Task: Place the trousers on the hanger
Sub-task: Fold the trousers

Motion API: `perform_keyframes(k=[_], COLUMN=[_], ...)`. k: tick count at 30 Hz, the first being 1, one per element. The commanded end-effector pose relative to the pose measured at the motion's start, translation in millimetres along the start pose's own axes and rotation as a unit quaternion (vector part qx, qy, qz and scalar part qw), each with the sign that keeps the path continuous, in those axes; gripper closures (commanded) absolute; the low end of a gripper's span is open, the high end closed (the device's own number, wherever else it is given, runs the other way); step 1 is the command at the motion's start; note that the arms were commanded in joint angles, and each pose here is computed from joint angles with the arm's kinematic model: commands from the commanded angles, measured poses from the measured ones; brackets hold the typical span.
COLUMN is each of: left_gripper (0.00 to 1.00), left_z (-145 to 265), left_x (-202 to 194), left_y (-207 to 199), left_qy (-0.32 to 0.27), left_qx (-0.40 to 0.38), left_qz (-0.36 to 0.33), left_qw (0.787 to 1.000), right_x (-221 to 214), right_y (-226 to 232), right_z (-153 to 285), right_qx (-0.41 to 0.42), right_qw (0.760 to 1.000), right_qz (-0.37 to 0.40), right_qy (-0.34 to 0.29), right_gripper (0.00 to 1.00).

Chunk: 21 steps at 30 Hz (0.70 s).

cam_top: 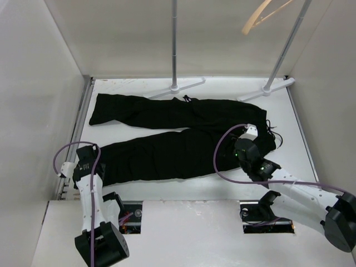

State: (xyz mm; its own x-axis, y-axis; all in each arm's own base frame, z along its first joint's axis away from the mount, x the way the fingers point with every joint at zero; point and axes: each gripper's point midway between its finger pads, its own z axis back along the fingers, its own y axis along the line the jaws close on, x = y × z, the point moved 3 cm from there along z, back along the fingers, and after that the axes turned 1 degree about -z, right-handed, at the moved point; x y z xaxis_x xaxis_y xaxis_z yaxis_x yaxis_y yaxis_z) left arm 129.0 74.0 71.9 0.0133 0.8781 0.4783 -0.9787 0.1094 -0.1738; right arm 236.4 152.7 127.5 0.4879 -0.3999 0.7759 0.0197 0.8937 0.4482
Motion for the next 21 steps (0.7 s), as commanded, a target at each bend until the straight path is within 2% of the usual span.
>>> perform_keyframes(k=[1, 6, 10, 14, 19, 21], left_gripper=[0.45, 0.42, 0.43, 0.56, 0.6, 0.68], left_z=[-3, -13, -11, -22, -34, -39], left_x=[16, 3, 1, -4, -12, -10], left_y=[0, 3, 0, -2, 0, -1], left_qy=[-0.031, -0.005, -0.006, -0.003, 0.002, -0.005], left_qx=[0.021, 0.024, 0.018, 0.033, 0.04, 0.035], left_qz=[0.022, 0.021, 0.01, 0.004, 0.009, 0.021], left_qw=[0.999, 0.999, 1.0, 0.999, 0.999, 0.999], right_x=[14, 14, 14, 14, 15, 18], right_y=[21, 22, 22, 21, 17, 14], right_z=[1, 4, 5, 6, 7, 8], right_qx=[0.036, 0.044, 0.046, 0.045, 0.041, 0.039], right_qw=[0.999, 0.999, 0.999, 0.999, 0.999, 0.998], right_qz=[-0.006, -0.008, -0.01, -0.012, -0.019, -0.027], right_qy=[-0.019, -0.02, -0.021, -0.023, -0.028, -0.034], right_gripper=[0.38, 0.37, 0.36, 0.35, 0.32, 0.31])
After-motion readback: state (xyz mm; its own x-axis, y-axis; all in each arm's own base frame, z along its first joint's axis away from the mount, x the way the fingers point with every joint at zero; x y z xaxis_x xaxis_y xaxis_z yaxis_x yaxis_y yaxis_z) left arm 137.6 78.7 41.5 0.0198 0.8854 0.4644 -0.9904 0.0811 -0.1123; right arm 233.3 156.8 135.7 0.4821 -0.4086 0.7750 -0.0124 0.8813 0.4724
